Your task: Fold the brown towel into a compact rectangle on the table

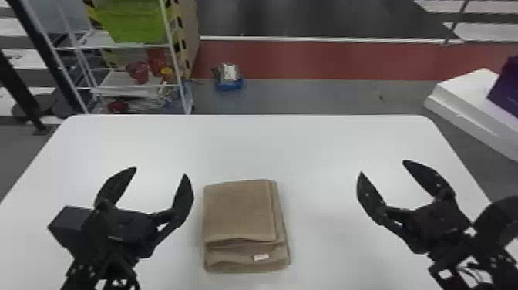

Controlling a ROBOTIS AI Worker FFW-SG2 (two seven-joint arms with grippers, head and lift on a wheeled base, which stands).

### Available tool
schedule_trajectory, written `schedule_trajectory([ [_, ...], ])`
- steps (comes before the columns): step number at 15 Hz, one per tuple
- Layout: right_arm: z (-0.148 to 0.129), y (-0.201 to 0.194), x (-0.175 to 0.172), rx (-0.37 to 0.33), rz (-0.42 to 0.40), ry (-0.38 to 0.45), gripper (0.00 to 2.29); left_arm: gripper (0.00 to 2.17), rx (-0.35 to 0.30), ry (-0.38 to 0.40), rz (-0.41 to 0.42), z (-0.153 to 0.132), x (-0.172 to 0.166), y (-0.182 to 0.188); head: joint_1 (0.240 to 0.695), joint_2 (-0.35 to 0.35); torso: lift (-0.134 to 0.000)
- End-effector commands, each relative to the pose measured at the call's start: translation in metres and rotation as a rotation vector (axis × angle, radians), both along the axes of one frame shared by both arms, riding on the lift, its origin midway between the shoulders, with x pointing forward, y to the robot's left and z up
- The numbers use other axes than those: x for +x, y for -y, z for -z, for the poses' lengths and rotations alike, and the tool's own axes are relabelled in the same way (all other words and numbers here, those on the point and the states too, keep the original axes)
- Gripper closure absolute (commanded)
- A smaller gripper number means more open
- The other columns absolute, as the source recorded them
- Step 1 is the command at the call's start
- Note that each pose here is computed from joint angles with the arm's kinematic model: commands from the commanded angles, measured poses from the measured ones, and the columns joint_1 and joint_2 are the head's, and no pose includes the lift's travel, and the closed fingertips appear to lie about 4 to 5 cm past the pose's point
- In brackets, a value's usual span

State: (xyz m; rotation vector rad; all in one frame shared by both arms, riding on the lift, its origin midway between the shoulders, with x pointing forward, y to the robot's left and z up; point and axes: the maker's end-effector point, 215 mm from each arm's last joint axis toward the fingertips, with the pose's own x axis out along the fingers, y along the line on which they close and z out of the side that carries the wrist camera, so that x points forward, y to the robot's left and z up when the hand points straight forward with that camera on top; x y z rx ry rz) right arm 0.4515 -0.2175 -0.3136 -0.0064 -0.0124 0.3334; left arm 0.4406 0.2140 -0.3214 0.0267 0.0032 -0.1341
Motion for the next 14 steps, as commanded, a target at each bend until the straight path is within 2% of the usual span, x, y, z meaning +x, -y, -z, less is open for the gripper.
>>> schedule_trajectory([
  [1, -0.0029, -0.0003, -0.0015, -0.002, 0.000, 0.007, 0.04, 0.02, -0.004, 0.005, 0.002, -0.0026, 0.0000, 0.0013, 0.695, -0.004, -0.124],
  [14, -0.0069, -0.0050, -0.0035, -0.008, -0.011, 0.014, 0.04, 0.02, -0.005, -0.004, 0.027, -0.0050, -0.0032, 0.0089, 0.695, -0.006, -0.124],
])
